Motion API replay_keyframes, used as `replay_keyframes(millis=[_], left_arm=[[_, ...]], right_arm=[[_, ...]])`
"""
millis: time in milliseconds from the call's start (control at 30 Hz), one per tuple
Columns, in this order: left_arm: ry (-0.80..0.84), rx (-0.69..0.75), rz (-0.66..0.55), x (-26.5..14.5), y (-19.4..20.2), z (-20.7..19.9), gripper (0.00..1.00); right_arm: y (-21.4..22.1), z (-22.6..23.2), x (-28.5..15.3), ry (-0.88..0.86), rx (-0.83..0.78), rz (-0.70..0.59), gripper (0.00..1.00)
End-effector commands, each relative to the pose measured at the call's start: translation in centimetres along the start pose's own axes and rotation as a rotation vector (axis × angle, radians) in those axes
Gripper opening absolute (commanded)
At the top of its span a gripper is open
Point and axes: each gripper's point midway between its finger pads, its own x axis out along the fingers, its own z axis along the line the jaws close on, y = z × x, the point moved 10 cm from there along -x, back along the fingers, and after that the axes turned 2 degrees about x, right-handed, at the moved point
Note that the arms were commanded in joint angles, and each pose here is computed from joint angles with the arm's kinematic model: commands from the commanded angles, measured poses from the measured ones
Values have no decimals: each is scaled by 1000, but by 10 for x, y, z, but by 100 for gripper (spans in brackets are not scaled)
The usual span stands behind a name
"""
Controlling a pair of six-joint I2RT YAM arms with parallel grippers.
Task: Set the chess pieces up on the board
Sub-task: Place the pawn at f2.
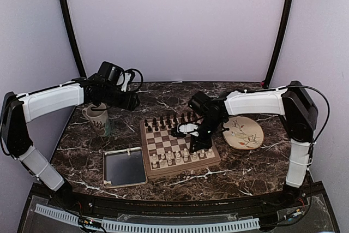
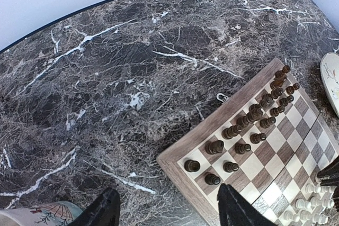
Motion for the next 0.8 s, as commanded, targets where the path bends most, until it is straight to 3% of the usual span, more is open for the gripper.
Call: replay_keyframes(millis=[0, 167, 300, 500, 767], left_arm=[[2, 0, -3, -3, -4, 2, 65], [9, -1, 17, -3, -2, 2, 65], [10, 6, 86, -6, 7, 2, 65], [75, 44, 328, -29, 43, 1, 56], [187, -30, 712, -55, 100, -8, 48]], right_arm=[[4, 2, 7, -13, -8, 23, 12], [0, 1, 0, 4, 1, 1, 25], [-7, -1, -16, 10, 6, -40, 28], [-16, -11, -52, 15, 29, -133, 30], [-13, -18, -88, 58, 54, -246, 30]])
